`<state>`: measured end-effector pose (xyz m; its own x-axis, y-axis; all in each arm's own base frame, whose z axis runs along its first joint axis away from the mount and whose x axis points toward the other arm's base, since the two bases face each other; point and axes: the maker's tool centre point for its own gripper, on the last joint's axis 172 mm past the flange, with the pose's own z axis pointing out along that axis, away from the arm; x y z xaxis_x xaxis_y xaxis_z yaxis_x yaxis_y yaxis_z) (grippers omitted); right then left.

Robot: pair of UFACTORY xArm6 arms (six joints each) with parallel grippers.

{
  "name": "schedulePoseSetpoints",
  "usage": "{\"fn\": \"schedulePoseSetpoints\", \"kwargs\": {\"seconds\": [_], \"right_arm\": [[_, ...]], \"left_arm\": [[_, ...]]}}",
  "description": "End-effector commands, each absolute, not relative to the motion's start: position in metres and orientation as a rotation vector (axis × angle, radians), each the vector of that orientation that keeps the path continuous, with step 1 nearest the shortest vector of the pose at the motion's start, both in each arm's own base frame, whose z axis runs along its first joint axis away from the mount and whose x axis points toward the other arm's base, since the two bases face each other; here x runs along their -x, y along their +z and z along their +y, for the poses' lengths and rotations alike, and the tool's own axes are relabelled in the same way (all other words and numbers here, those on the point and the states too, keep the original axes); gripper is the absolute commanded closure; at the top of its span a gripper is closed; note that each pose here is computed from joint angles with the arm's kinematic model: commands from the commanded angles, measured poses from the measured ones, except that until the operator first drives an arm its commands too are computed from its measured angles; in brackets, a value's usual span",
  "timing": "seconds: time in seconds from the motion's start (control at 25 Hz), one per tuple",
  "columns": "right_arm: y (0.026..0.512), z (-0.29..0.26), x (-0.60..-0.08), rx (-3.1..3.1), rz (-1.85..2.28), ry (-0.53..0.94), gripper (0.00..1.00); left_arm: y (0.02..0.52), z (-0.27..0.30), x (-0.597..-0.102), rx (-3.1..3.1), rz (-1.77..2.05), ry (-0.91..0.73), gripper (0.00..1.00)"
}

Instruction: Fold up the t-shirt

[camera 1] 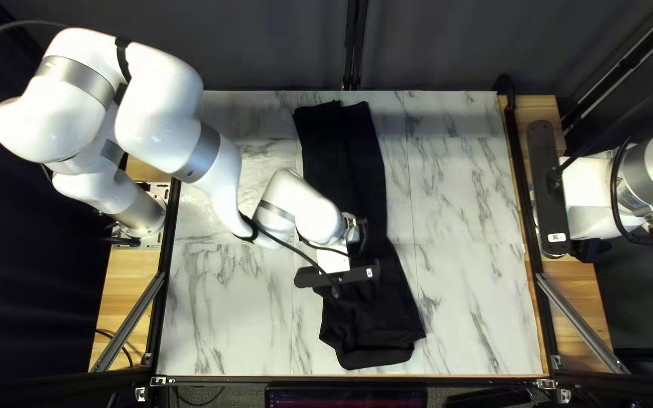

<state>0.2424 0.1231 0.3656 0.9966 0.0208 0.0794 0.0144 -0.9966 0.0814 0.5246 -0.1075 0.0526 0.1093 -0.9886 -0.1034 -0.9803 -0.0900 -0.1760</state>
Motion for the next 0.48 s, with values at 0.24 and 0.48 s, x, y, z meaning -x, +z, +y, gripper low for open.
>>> {"fn": "schedulePoseSetpoints", "kwargs": {"seconds": [0.24,0.48], "right_arm": [[0.366,0.123,-0.242,-3.058,0.027,0.123,0.0],[0.366,0.123,-0.242,-3.058,0.027,0.123,0.0]], "left_arm": [[0.056,-0.135,-0.553,2.132,2.09,-0.204,0.0],[0.067,-0.12,-0.578,2.091,2.122,-0.34,0.0]]}}
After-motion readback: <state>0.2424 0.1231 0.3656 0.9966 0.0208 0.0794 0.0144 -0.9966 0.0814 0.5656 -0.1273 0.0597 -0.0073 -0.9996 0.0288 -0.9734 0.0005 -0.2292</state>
